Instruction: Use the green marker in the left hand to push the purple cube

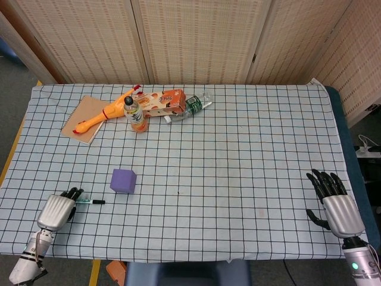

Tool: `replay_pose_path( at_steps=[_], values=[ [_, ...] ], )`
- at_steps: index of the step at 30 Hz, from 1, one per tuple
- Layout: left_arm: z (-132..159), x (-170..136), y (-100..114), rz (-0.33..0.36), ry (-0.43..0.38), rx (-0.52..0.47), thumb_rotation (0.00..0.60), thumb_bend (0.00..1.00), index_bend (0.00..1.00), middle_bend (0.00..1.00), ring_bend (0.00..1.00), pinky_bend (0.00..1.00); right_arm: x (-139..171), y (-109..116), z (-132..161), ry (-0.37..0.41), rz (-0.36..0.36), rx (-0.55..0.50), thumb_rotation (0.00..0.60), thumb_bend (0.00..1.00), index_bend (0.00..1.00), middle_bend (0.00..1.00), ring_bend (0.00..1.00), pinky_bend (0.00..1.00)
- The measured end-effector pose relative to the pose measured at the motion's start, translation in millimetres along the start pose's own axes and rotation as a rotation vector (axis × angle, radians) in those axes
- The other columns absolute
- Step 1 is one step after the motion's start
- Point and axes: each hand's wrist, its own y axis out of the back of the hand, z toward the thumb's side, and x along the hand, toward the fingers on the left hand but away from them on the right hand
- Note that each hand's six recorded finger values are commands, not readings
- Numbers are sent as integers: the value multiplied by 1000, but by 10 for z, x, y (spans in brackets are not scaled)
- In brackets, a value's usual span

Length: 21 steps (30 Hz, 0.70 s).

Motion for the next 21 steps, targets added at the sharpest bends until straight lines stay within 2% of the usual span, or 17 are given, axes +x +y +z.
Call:
replay_pose_path(
  at_steps=[13, 21],
  values=[
    [109, 125, -127, 10, -40, 67, 600, 407, 390, 407, 564, 822, -1, -40, -4, -5, 40, 3, 600, 177, 0, 0, 0, 0],
    [145, 163, -197, -1, -54, 84, 600, 408, 409, 417, 568, 822, -1, -44, -8, -9, 51, 2, 600, 177, 0, 0, 0, 0]
  ],
)
